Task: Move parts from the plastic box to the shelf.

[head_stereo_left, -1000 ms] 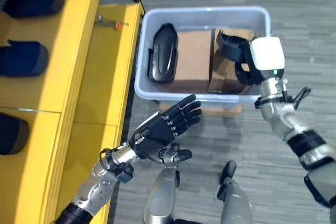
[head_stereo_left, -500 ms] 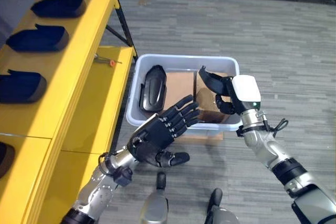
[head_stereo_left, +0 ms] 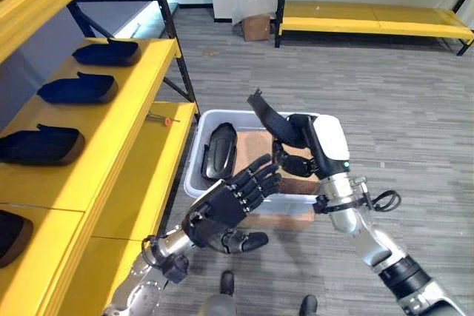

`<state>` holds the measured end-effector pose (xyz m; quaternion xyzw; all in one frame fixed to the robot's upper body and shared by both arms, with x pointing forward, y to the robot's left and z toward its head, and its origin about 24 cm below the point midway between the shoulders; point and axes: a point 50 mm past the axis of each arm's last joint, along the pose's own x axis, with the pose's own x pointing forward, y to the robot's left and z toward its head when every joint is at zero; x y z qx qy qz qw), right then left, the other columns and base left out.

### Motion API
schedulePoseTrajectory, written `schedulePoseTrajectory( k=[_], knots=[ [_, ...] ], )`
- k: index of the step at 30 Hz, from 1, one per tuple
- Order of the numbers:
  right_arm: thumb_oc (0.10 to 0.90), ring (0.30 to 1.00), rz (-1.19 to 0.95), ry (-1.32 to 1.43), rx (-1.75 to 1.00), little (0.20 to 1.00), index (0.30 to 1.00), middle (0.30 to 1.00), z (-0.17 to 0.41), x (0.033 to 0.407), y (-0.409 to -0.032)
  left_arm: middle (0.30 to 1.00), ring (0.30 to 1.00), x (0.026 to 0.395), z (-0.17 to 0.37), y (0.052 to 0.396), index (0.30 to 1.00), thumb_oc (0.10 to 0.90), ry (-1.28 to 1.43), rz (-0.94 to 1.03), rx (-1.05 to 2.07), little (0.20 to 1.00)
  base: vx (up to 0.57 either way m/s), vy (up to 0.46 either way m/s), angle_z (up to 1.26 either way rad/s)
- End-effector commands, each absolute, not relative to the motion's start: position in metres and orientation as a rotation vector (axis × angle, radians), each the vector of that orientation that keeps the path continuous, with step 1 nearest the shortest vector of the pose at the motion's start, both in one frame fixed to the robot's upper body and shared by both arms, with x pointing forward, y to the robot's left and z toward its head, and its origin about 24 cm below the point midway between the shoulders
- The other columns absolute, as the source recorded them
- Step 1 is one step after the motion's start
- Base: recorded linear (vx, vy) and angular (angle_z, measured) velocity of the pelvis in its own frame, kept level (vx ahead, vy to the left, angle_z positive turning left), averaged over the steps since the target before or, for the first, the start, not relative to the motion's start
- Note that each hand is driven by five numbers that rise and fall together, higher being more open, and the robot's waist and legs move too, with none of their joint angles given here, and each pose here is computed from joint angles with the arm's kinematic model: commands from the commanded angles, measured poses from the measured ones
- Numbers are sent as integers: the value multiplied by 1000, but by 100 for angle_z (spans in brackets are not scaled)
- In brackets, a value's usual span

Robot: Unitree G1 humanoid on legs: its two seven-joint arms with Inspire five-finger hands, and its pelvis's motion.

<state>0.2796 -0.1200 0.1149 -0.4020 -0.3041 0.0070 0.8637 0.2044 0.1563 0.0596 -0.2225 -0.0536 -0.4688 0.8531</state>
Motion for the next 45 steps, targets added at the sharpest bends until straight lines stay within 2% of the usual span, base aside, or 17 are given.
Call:
schedulePoseTrajectory(
  k=[1,5,8,14,19,24,35,45],
  knots=[
    [400,300,-77,-954,-757,300,300,300,172,275,-117,1000,1000,211,79,142,1000,900,-262,-1057,-447,1000,-25,-71,9],
    [400,300,-123,-939,-785,300,300,300,168,265,-126,1000,1000,212,82,126,1000,900,-213,-1153,-469,1000,-23,-166,133],
    [400,300,-101,-993,-792,300,300,300,172,269,-125,1000,1000,217,86,126,1000,900,-237,-1134,-476,1000,-180,-204,121],
    [400,300,-53,-1051,-765,300,300,300,173,261,-125,1000,1000,210,82,135,1000,900,-245,-1084,-464,1000,-59,-101,7],
    [400,300,-86,-1072,-746,300,300,300,173,250,-135,1000,1000,210,85,129,1000,900,-261,-1132,-456,1000,-111,-18,73],
    [400,300,-26,-1125,-729,300,300,300,180,245,-132,1000,1000,213,92,130,1000,900,-297,-1071,-455,1000,-92,104,56],
    [400,300,59,-1179,-742,300,300,300,178,231,-135,1000,1000,216,93,126,1000,900,-325,-1028,-469,1000,-102,310,75],
    [400,300,81,-1193,-729,300,300,300,184,224,-130,1000,1000,206,92,144,1000,900,-307,-1031,-444,1000,-103,373,36]
  ],
)
